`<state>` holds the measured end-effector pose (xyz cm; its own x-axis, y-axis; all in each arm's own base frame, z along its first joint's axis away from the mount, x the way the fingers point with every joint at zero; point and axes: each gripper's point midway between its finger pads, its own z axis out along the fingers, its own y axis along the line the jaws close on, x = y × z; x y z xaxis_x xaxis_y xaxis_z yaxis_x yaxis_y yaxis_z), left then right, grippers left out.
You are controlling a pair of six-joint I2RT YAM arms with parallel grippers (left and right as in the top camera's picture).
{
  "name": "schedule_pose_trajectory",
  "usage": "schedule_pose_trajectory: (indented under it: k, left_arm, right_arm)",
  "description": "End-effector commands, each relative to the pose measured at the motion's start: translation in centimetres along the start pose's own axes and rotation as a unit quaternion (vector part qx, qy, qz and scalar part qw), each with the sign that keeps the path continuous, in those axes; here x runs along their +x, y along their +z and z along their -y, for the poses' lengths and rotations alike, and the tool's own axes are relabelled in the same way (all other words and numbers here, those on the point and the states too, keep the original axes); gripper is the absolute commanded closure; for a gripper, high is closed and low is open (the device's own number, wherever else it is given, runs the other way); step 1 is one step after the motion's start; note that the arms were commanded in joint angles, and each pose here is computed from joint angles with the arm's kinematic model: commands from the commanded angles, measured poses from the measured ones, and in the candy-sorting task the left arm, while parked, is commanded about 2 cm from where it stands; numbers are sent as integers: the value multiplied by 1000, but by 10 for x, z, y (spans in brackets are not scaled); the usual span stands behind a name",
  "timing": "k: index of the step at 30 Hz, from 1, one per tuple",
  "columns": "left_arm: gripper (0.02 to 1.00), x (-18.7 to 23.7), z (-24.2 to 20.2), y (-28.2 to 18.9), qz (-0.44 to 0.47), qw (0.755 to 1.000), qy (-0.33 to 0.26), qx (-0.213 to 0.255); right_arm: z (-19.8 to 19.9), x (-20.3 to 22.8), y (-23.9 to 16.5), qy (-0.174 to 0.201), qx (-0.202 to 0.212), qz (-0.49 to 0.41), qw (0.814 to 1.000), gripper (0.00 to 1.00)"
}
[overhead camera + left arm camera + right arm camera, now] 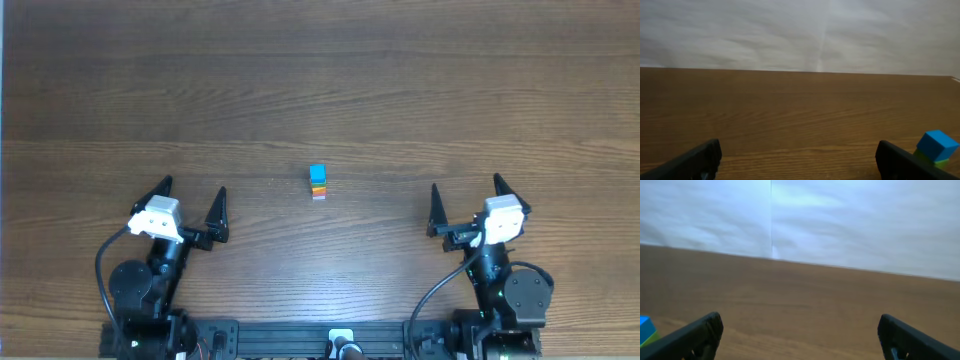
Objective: Stack Cubes
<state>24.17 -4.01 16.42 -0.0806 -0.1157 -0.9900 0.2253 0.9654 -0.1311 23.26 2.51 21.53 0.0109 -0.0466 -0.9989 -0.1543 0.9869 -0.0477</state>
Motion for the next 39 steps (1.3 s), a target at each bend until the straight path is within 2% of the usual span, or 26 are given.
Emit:
schedule_pose_trajectory:
  k: [1, 8, 14, 18, 39]
  left_arm:
    - [18, 2, 2, 0, 0, 1000, 7, 7]
    - [20, 2, 2, 0, 0, 1000, 7, 7]
    - [18, 2, 3, 0, 0, 1000, 7, 7]
    - [18, 2, 2, 0, 0, 1000, 7, 7]
    - [18, 2, 2, 0, 0, 1000, 7, 7]
  right_arm:
    - [-1, 15, 5, -6, -5, 4, 1000, 9]
    - [1, 39, 12, -5, 2, 2, 1000, 9]
    - [2, 41, 12, -5, 3, -3, 1000, 7]
    - [1, 57, 11, 1, 2, -34, 999, 7]
    - [1, 56, 11, 1, 2, -33, 999, 7]
